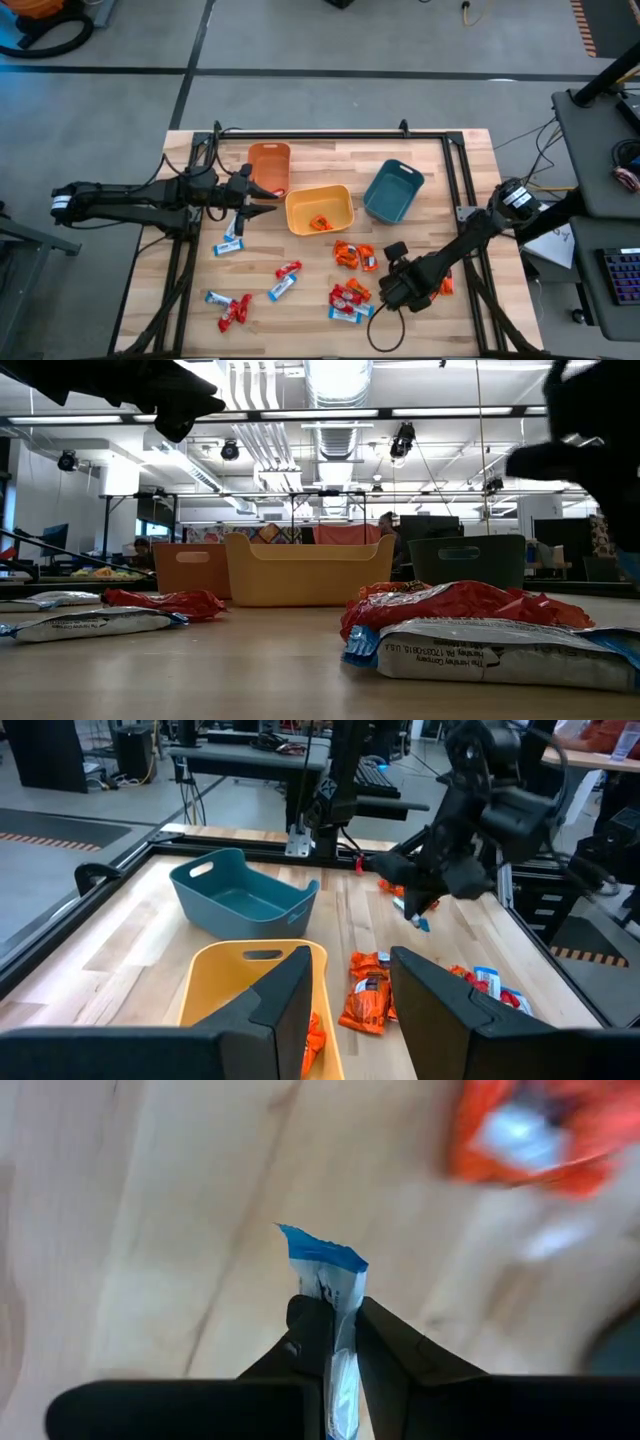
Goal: Sort candy
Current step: Put the white chocolate into the blue bin
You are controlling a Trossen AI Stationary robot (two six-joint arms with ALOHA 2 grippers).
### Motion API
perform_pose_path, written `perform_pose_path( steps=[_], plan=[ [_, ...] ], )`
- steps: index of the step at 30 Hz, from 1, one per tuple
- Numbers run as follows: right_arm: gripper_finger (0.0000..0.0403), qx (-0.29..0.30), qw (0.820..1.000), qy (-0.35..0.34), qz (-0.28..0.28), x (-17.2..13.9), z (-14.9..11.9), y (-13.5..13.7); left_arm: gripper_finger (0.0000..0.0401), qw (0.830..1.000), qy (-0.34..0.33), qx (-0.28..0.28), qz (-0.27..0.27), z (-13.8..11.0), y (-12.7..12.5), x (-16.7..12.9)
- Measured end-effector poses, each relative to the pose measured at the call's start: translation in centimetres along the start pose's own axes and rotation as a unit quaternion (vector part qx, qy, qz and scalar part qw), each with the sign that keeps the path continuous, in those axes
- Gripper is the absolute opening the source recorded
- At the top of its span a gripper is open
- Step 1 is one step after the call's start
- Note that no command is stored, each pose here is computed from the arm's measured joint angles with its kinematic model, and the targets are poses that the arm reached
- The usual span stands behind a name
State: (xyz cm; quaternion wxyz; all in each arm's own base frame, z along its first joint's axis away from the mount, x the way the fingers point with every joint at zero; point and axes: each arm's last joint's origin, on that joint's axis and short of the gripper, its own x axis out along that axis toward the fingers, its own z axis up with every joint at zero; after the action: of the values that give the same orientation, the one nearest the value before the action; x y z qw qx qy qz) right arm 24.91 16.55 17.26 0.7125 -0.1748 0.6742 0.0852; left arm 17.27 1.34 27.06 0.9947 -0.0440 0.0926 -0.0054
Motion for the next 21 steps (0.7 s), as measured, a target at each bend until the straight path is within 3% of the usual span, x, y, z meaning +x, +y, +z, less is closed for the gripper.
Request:
perform_pose_path(
  steps=[4, 9, 16, 21],
  plan=[
    [0.0031, 0.024, 0.999, -0.034, -0.031, -1.5, 0.4, -1.1, 0.0121, 1.000, 0.000, 0.000, 0.000, 0.0, 0.0, 0.0],
    [0.0032, 0.099, 0.987, -0.089, -0.093, -3.5, 0.6, -3.2, 0.0121, 1.000, -0.001, 0.000, 0.001, 0.0, 0.0, 0.0],
    [0.0032, 0.211, 0.945, -0.154, -0.198, -6.5, 0.9, -8.2, 0.0121, 1.000, -0.021, 0.002, 0.000, 0.4, 0.0, 0.0],
    [0.0032, 0.283, 0.919, -0.149, -0.230, -7.0, 0.2, -12.9, 0.0121, 1.000, -0.023, 0.003, 0.000, 0.4, 0.0, 0.0]
  ],
)
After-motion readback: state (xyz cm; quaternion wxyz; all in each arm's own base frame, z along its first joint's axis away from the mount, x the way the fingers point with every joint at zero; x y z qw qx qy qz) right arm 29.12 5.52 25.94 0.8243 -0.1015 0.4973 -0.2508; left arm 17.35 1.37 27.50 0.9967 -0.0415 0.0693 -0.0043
